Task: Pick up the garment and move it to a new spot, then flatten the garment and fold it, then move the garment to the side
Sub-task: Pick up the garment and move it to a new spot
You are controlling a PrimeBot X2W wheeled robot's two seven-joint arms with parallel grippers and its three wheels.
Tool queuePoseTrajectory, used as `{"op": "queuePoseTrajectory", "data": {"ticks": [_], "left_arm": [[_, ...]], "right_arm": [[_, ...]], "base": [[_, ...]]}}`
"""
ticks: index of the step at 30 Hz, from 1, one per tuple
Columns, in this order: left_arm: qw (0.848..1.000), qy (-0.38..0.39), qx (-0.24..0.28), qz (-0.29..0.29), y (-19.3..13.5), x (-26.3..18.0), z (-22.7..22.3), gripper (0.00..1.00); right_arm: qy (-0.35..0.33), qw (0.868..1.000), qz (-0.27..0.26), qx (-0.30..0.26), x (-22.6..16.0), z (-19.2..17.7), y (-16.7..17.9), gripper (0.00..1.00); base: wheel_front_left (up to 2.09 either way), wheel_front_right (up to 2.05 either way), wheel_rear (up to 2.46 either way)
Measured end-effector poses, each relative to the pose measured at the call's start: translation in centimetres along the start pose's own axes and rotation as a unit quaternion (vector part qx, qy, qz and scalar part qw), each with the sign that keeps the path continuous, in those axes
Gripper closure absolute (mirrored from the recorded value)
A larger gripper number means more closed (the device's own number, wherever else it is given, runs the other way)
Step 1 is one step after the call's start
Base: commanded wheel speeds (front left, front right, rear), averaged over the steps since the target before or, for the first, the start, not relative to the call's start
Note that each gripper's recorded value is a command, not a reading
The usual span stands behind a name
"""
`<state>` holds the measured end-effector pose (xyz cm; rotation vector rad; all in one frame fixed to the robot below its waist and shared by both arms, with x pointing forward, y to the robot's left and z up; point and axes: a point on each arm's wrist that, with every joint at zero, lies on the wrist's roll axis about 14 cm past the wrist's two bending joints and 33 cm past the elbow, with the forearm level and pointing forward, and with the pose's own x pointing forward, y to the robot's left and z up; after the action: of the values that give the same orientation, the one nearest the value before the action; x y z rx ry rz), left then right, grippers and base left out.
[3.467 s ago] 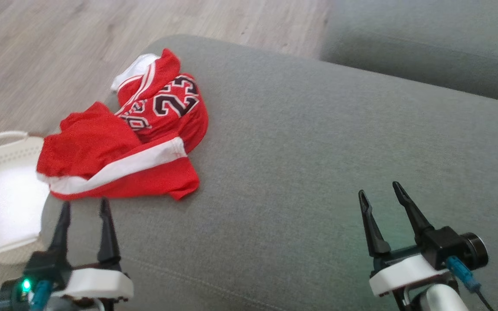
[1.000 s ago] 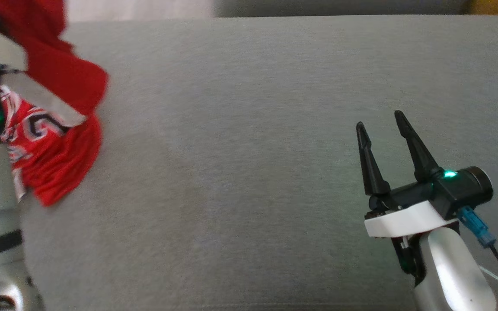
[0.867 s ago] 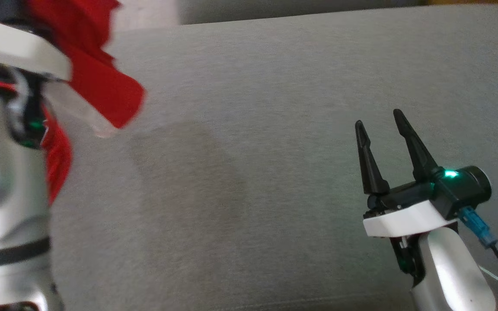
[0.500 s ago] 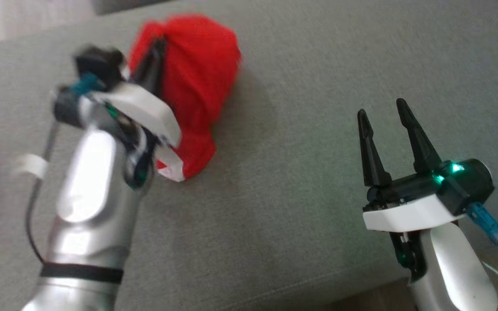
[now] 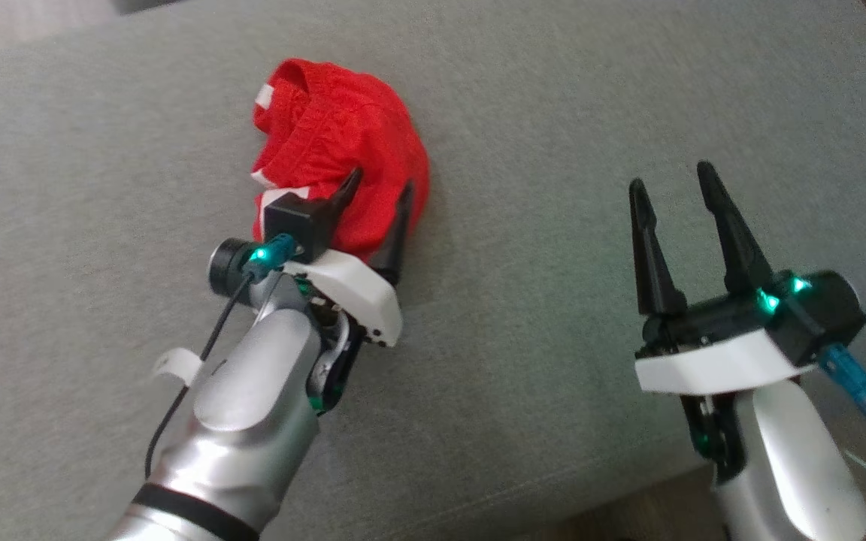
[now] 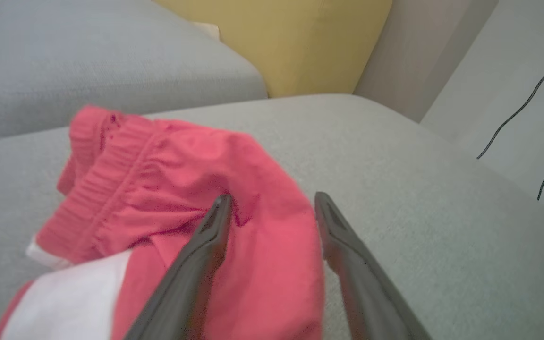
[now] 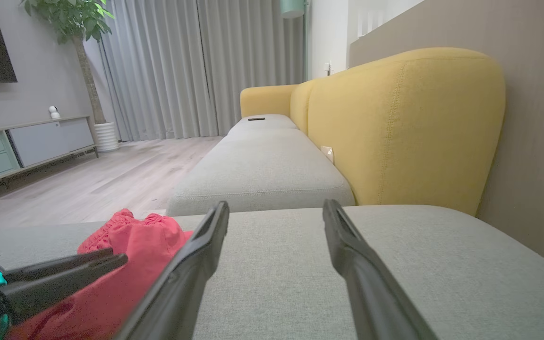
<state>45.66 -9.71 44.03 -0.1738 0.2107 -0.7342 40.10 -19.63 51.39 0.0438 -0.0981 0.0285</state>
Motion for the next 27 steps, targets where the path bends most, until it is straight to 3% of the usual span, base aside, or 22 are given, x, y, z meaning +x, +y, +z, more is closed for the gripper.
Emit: {"op": "queuePoseTrajectory", "data": {"ticks": [7,11,17,22,27], "left_arm": [[0.993,-0.109,0.017,0.037,-0.1,-3.7,7.2,0.0],[0.984,-0.124,0.018,0.124,3.0,-9.6,7.0,0.0],[0.955,-0.157,0.059,0.245,7.7,-17.3,8.3,0.0],[0.926,-0.186,0.048,0.326,10.0,-23.7,8.5,0.0],[0.913,-0.184,0.039,0.363,10.4,-28.2,7.0,0.0]], "right_arm": [[0.007,1.0,0.028,0.006,-1.4,-0.4,2.3,0.0],[0.0,0.999,0.05,0.012,-2.4,0.1,4.0,0.0],[-0.01,0.996,0.087,0.017,-2.8,0.7,6.5,0.0],[-0.02,0.994,0.107,0.018,-2.9,1.4,7.8,0.0],[-0.007,0.994,0.108,0.021,-4.0,0.6,8.0,0.0]], "base": [[0.0,0.0,0.0],[0.0,0.0,0.0],[0.0,0.0,0.0],[0.0,0.0,0.0],[0.0,0.0,0.0]]}}
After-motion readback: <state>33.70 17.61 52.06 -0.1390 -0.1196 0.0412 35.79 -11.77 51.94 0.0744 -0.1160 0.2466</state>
